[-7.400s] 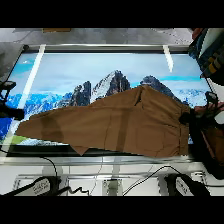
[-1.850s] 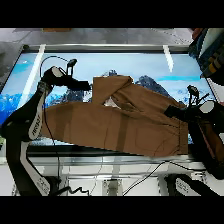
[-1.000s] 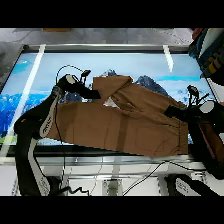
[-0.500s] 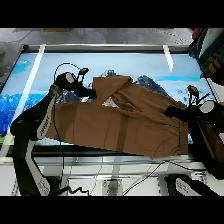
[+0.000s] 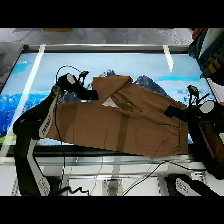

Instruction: Fold the clothes and pants, and hang the long-sleeved shirts on hangers.

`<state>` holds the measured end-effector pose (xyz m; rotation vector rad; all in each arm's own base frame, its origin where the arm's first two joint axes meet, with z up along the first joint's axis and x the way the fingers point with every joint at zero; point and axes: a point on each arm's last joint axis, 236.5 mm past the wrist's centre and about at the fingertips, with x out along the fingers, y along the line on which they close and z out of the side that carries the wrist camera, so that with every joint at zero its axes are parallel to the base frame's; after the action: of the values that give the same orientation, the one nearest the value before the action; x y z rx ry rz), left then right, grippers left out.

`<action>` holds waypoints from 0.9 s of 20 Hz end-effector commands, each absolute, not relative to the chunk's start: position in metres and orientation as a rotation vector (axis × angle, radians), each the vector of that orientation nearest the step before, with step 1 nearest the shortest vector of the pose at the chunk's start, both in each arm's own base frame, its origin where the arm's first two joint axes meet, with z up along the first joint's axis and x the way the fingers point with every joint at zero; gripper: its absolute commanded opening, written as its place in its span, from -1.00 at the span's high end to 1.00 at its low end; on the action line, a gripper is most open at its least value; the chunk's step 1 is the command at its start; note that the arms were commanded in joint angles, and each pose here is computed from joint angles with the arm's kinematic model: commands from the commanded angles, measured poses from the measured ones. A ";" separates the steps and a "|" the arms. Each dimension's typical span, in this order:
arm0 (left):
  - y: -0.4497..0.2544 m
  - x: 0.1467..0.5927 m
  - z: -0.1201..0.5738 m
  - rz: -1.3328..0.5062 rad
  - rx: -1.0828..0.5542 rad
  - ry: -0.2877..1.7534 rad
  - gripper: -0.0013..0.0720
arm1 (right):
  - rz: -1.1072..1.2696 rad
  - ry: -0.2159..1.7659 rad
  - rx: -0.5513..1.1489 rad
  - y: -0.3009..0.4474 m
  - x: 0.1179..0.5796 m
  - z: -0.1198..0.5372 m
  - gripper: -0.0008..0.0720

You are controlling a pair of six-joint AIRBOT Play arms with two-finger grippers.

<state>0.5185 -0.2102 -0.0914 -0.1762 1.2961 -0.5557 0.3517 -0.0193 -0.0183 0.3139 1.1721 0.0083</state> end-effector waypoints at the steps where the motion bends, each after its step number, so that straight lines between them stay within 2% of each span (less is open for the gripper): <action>1: -0.230 0.516 -0.090 -0.584 -0.220 1.290 -0.40 | 0.009 1.172 0.316 -0.019 0.352 -0.018 -0.93; 3: -0.238 0.513 -0.096 -0.594 -0.210 1.300 -0.38 | 0.009 1.172 0.316 -0.019 0.352 -0.018 -0.93; 4: -0.239 0.514 -0.099 -0.591 -0.206 1.296 -0.23 | 0.009 1.172 0.316 -0.019 0.352 -0.018 -0.93; 6: -0.240 0.519 -0.099 -0.584 -0.205 1.275 0.33 | 0.010 1.174 0.317 -0.019 0.352 -0.019 -0.93; 7: -0.239 0.522 -0.097 -0.579 -0.206 1.259 0.55 | 0.010 1.174 0.317 -0.019 0.352 -0.019 -0.93; 8: -0.237 0.527 -0.094 -0.571 -0.209 1.242 0.92 | 0.009 1.173 0.316 -0.019 0.352 -0.019 -0.93; 10: -0.226 0.537 -0.086 -0.546 -0.198 1.206 0.91 | 0.009 1.172 0.316 -0.019 0.352 -0.018 -0.93; 12: -0.209 0.546 -0.070 -0.509 -0.120 1.156 0.91 | 0.007 1.169 0.314 -0.019 0.353 -0.018 -0.93; 18: -0.106 0.581 0.038 -0.266 0.317 0.901 0.91 | -0.009 1.114 0.305 -0.025 0.364 -0.014 -0.93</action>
<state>0.5641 -0.1641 -0.0123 0.0847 1.0205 -0.4121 0.3575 -0.0218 -0.0162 0.3107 1.1451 0.0003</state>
